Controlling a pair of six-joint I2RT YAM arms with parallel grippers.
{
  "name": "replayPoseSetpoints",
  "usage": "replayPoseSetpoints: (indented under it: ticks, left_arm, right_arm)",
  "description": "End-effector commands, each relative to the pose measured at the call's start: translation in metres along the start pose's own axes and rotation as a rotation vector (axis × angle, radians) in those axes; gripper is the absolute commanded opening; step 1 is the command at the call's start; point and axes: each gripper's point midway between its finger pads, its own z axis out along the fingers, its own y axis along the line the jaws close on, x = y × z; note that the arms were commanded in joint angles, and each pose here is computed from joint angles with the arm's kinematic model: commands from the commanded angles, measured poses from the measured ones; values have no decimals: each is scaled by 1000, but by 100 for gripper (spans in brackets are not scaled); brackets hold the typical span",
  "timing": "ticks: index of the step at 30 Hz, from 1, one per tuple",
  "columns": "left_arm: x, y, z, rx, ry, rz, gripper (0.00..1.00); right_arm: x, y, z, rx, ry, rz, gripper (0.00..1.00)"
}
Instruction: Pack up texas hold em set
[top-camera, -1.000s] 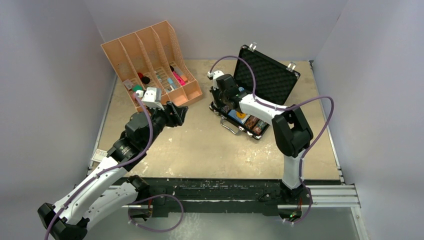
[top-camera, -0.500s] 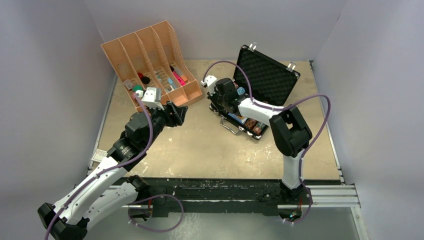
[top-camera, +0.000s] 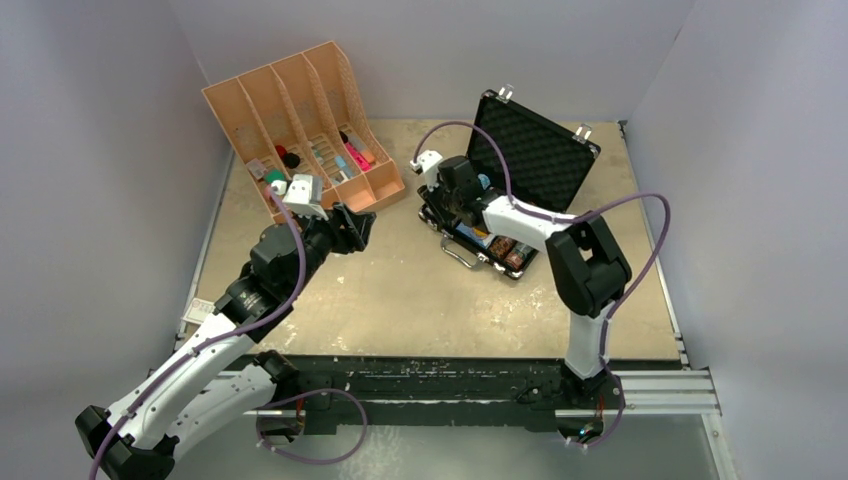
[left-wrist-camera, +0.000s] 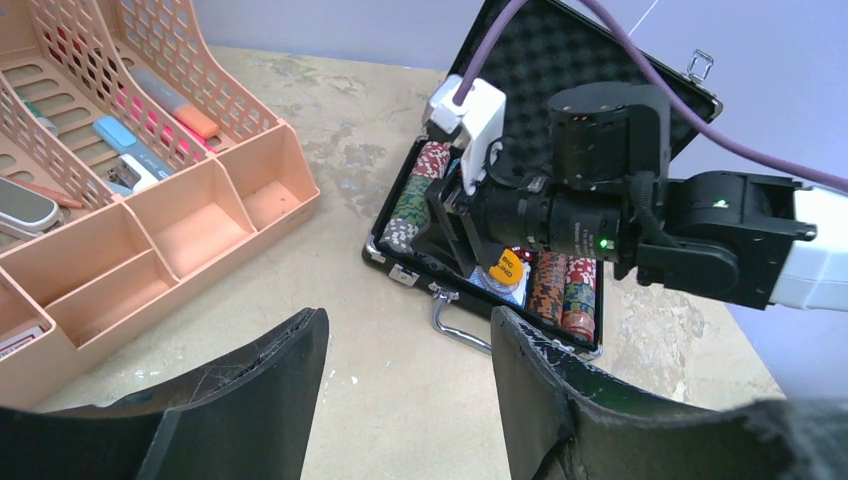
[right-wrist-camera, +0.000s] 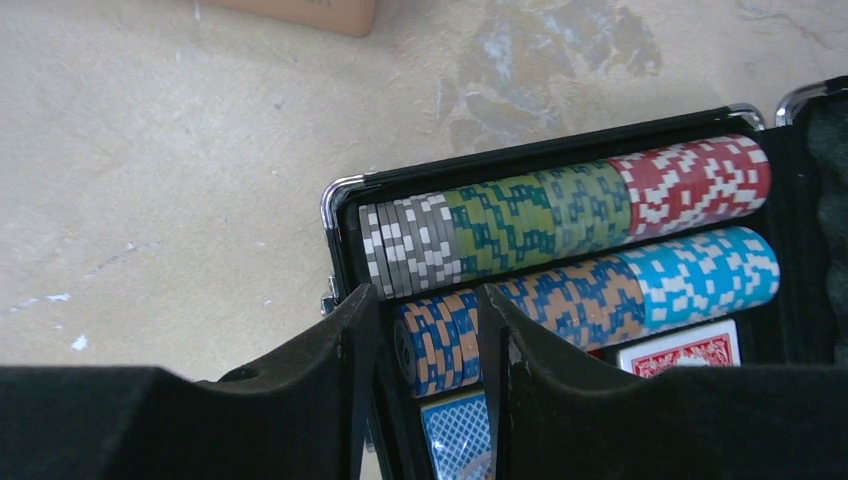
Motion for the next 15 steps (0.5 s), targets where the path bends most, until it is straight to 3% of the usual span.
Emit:
replayPoseSetpoints:
  ticks: [1, 4, 9, 15]
  left_arm:
    - [-14, -4, -2, 11, -57, -28, 60]
    - [-15, -4, -2, 14, -60, -31, 60]
    - [-13, -5, -1, 18, -56, -34, 60]
    - [-12, -6, 1, 19, -50, -33, 60]
  right_arm:
    - [-54, -16, -37, 46, -136, 94, 44]
    - [-58, -12, -39, 21, -145, 102, 37]
    - [-48, 2, -24, -45, -88, 107, 12]
    - [-37, 11, -5, -81, -48, 134, 6]
